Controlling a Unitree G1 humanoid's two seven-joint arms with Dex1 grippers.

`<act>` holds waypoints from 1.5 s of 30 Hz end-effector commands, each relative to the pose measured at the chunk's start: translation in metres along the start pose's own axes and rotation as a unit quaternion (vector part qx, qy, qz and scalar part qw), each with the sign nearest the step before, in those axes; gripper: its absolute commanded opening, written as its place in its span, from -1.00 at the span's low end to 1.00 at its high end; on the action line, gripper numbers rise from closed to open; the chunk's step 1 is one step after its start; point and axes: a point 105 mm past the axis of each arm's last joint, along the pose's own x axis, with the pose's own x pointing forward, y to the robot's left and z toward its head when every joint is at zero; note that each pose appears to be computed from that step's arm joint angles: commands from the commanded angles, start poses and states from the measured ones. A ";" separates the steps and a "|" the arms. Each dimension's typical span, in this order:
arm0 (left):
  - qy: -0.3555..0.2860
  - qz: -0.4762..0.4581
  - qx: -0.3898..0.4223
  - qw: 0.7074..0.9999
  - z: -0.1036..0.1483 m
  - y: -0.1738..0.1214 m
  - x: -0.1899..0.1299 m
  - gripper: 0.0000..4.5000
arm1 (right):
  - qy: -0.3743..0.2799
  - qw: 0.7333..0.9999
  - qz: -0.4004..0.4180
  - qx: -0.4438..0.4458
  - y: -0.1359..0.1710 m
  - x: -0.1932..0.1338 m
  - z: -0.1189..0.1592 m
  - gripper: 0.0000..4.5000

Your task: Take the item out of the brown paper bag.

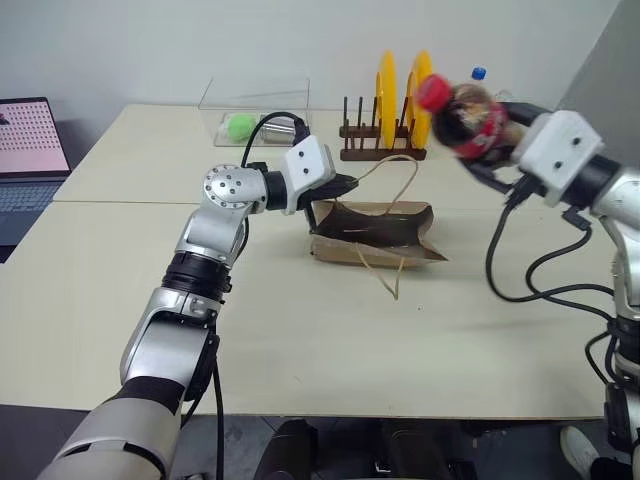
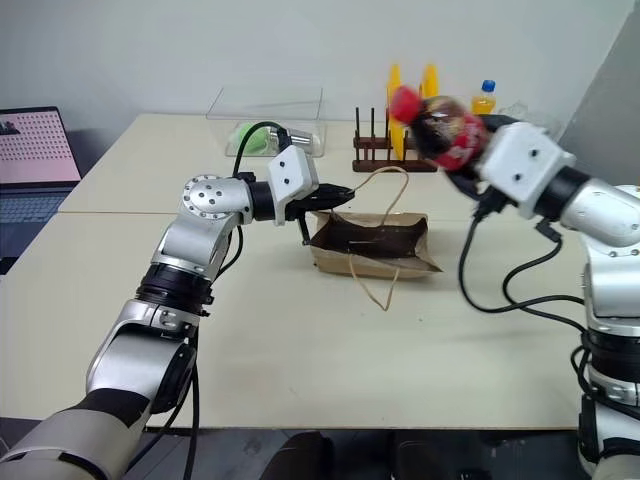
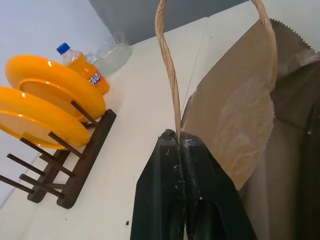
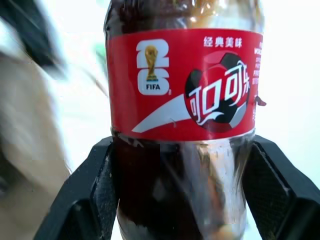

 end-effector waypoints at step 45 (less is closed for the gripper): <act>-0.020 0.051 -0.022 0.998 0.015 0.031 0.011 -0.19 | -0.055 0.965 0.123 0.227 0.105 -0.046 0.056 1.00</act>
